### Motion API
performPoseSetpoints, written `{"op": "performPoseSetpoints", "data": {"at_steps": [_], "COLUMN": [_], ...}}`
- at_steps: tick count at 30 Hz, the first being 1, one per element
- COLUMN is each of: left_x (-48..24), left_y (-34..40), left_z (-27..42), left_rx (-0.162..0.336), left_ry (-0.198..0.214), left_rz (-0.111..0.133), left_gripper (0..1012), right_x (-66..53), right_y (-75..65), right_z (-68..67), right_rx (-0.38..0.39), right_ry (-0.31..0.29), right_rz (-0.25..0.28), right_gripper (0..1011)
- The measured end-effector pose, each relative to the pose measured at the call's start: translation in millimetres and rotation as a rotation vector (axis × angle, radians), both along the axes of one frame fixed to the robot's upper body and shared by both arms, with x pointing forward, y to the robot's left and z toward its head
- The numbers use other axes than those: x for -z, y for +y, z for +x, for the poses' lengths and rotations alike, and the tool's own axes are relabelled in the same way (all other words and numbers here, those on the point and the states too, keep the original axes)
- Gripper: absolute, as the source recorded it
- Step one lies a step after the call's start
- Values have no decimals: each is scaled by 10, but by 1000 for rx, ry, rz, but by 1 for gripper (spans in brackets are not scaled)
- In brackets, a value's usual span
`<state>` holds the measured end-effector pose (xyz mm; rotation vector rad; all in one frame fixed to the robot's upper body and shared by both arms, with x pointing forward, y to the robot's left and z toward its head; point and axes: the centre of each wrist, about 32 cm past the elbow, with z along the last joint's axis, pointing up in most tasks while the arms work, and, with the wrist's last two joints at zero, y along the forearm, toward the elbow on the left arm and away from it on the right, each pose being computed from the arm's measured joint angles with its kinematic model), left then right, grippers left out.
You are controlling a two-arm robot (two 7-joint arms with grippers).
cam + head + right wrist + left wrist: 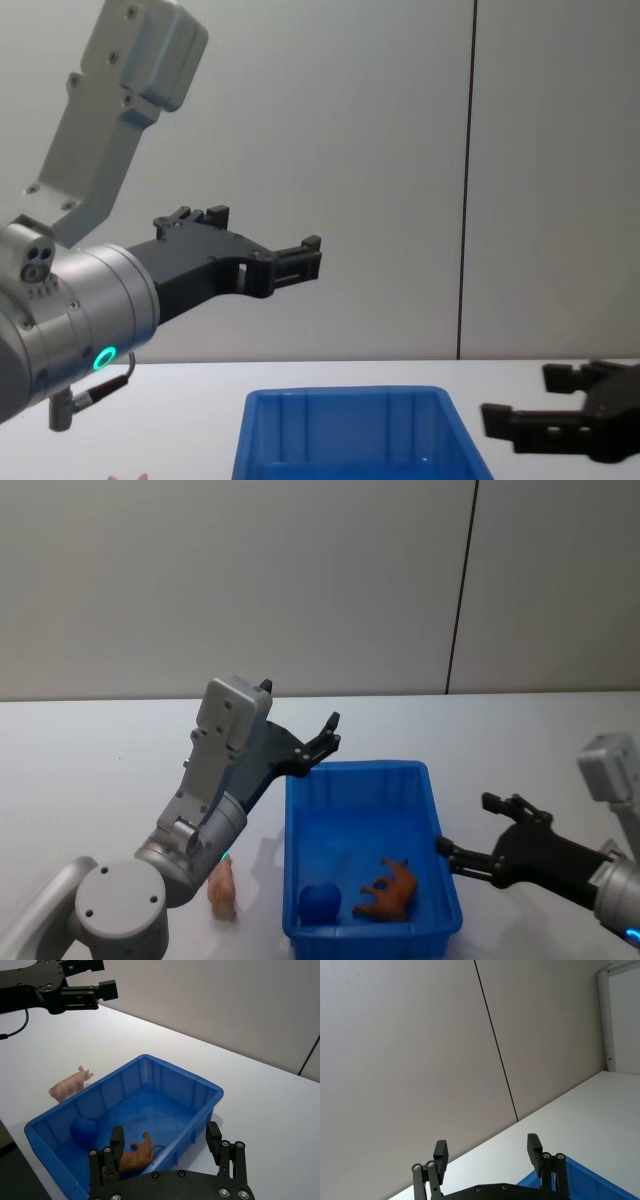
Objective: Pick up the two dolls from the table and place them into the box.
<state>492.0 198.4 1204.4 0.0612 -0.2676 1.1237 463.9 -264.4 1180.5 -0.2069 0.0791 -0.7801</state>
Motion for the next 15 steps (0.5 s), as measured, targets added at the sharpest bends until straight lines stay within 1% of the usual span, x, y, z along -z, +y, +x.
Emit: {"op": "performPoseSetpoints", "data": {"at_steps": [1,2,5,8,11,15], "left_x": [0,0,3,7,9,22], "left_y": [0,0,2,8,20,54], "left_z": [0,0,-4,-16,-43,-120], "left_rx": [0,0,-1,-5,-17,-41], "left_ry": [0,0,2,7,17,43], "left_rz": [0,0,2,4,10,19], "left_gripper": [1001,1001,1001,1001,1001,1001], "right_x": [0,7,12,15,20,22], "right_y": [0,-48,-102,-132,-164,-202], "right_z": [0,-26,-52,-68,-87,-107], "right_rx": [0,8,17,22,27,33], "right_ry": [0,-2,-5,-6,-7,-9], "right_rz": [0,2,4,5,7,8], "right_gripper": [1001,1001,1001,1001,1001,1001]}}
